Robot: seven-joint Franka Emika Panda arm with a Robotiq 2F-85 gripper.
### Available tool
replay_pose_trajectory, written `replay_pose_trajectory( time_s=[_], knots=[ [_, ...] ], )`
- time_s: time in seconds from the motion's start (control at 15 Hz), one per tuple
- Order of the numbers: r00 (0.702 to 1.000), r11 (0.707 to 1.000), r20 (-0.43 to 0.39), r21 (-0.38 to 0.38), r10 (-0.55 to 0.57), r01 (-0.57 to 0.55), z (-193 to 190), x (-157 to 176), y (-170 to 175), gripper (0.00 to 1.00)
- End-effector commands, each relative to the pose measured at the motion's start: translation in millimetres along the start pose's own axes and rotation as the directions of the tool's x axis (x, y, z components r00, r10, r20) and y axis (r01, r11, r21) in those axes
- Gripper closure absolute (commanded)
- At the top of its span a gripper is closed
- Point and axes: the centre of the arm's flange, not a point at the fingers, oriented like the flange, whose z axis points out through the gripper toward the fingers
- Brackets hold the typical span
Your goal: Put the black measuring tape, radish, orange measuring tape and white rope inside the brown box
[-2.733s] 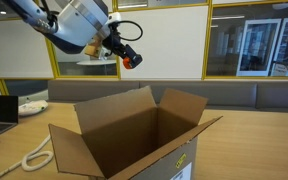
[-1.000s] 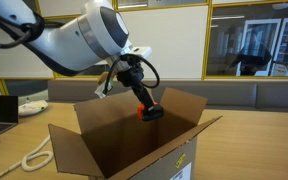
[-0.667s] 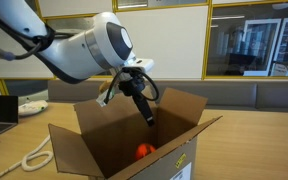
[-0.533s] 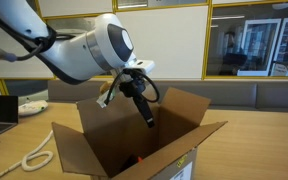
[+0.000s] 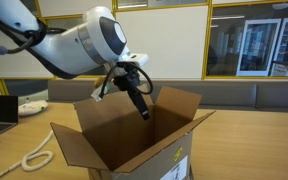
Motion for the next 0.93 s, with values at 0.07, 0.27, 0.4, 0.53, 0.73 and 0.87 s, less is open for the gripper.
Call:
replay_pose_trajectory(
  time_s=[0.07,0.27,0.4,0.53,0.73,0.87],
  knots=[
    [0.993,0.994,-0.091,0.081,-0.072,0.079,-64.2,-21.8,-6.2,0.00],
    [0.982,0.981,-0.143,0.127,-0.126,0.144,-101.1,-45.4,-16.4,0.00],
    [0.971,0.964,-0.153,0.167,-0.183,0.208,-121.8,-69.2,-24.7,0.00],
    [0.956,0.941,-0.165,0.197,-0.245,0.275,-134.0,-97.4,-35.2,0.00],
    [0.927,0.901,-0.157,0.229,-0.340,0.369,-144.4,-141.2,-51.4,0.00],
    [0.906,0.871,-0.138,0.248,-0.401,0.423,-145.0,-170.4,-62.6,0.00]
  ],
)
